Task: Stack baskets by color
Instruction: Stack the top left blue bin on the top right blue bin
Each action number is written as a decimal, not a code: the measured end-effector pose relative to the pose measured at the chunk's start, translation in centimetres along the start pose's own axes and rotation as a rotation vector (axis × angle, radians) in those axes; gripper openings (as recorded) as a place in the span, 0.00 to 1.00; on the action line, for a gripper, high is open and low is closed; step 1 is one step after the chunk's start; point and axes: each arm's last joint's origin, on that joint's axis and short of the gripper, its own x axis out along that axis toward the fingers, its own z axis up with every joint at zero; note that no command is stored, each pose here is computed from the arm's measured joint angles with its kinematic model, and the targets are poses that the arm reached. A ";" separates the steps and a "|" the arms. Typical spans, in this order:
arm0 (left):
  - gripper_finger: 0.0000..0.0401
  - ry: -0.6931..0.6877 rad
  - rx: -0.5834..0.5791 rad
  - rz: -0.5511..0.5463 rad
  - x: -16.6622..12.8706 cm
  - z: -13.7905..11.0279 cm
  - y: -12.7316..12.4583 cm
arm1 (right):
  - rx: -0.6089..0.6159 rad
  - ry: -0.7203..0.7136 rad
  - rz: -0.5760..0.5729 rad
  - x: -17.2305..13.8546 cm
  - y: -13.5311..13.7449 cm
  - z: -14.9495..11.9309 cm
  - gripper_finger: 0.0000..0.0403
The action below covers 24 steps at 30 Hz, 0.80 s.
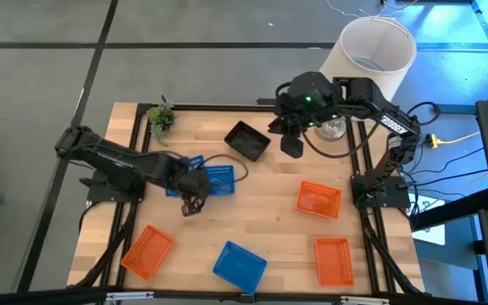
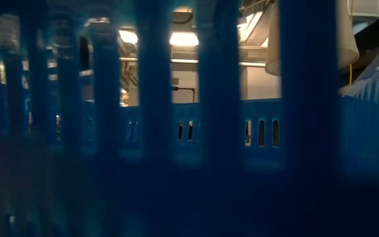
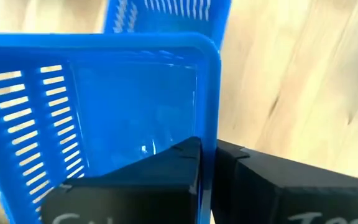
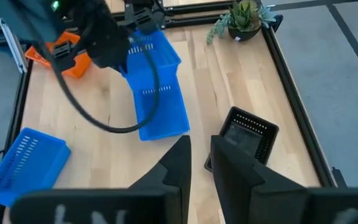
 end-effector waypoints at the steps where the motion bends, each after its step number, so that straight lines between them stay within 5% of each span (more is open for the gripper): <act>1: 0.00 -0.017 -0.001 -0.002 -0.1 0.6 0.3 | -0.007 0.002 0.000 -0.1 0.0 0.0 0.15; 8: 0.00 -0.127 0.016 -0.027 2.1 4.7 1.5 | -0.021 -0.022 -0.002 -1.3 0.0 -0.3 0.15; 24: 0.00 0.114 0.095 -0.034 8.1 4.6 0.4 | -0.016 -0.128 -0.002 -5.2 0.1 -0.9 0.15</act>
